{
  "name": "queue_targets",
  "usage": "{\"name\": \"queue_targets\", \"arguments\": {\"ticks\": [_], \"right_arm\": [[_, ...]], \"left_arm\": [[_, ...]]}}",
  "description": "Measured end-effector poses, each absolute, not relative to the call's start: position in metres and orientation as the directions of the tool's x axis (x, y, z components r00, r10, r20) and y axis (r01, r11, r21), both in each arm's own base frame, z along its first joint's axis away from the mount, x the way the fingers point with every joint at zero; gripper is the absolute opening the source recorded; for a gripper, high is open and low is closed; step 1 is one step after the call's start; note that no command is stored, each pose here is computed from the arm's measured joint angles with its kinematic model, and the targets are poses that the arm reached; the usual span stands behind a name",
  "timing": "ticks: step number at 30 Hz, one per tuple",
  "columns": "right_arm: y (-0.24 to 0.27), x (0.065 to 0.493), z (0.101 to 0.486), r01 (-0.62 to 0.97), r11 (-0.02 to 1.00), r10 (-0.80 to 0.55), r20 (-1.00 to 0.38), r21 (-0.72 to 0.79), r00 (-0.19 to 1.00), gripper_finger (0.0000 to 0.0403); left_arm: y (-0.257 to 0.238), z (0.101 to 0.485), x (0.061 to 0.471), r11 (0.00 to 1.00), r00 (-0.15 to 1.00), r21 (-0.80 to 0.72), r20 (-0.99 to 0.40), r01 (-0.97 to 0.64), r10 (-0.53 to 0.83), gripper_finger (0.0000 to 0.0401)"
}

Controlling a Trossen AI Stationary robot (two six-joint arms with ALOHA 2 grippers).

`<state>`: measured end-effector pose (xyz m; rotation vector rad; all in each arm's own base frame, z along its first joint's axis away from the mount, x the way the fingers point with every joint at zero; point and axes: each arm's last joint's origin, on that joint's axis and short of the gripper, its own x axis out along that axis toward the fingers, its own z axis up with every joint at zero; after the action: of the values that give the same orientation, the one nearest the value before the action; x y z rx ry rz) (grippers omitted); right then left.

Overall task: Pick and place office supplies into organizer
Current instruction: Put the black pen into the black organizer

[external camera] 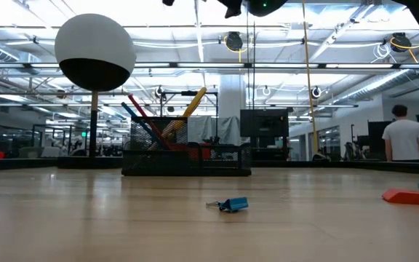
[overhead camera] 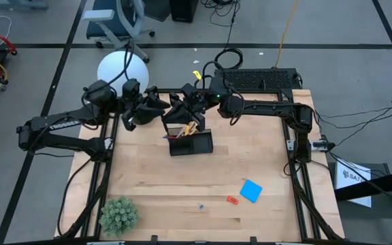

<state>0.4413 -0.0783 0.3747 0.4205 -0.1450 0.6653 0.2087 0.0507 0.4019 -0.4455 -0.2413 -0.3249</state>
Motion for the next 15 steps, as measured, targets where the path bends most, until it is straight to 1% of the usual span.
{"name": "queue_targets", "arguments": {"ticks": [2,4,10,12,15], "right_arm": [[-0.0783,0.4413,0.3747,-0.625,0.706,0.568,0.263,0.331,0.78,0.002],[-0.0784,0.4413,0.3747,-0.625,0.706,0.567,0.262,0.332,0.781,0.002],[-0.0784,0.4415,0.3742,-0.625,0.707,0.568,0.262,0.33,0.781,0.002],[-0.0784,0.4415,0.3743,-0.626,0.708,0.568,0.263,0.328,0.78,0.002],[-0.0783,0.4414,0.3744,-0.627,0.706,0.569,0.263,0.328,0.779,0.002]], "left_arm": [[0.0507,0.4019,0.2088,0.855,0.92,-0.376,0.297,0.358,-0.254,0.0139],[0.0505,0.4019,0.2087,0.854,0.92,-0.376,0.298,0.359,-0.256,0.0116],[0.0484,0.4018,0.2092,0.874,0.916,-0.322,0.296,0.363,-0.271,0.002],[0.0478,0.402,0.2091,0.881,0.915,-0.304,0.296,0.361,-0.273,0.0012],[0.0475,0.402,0.2092,0.886,0.915,-0.293,0.296,0.36,-0.275,0.0022]]}}
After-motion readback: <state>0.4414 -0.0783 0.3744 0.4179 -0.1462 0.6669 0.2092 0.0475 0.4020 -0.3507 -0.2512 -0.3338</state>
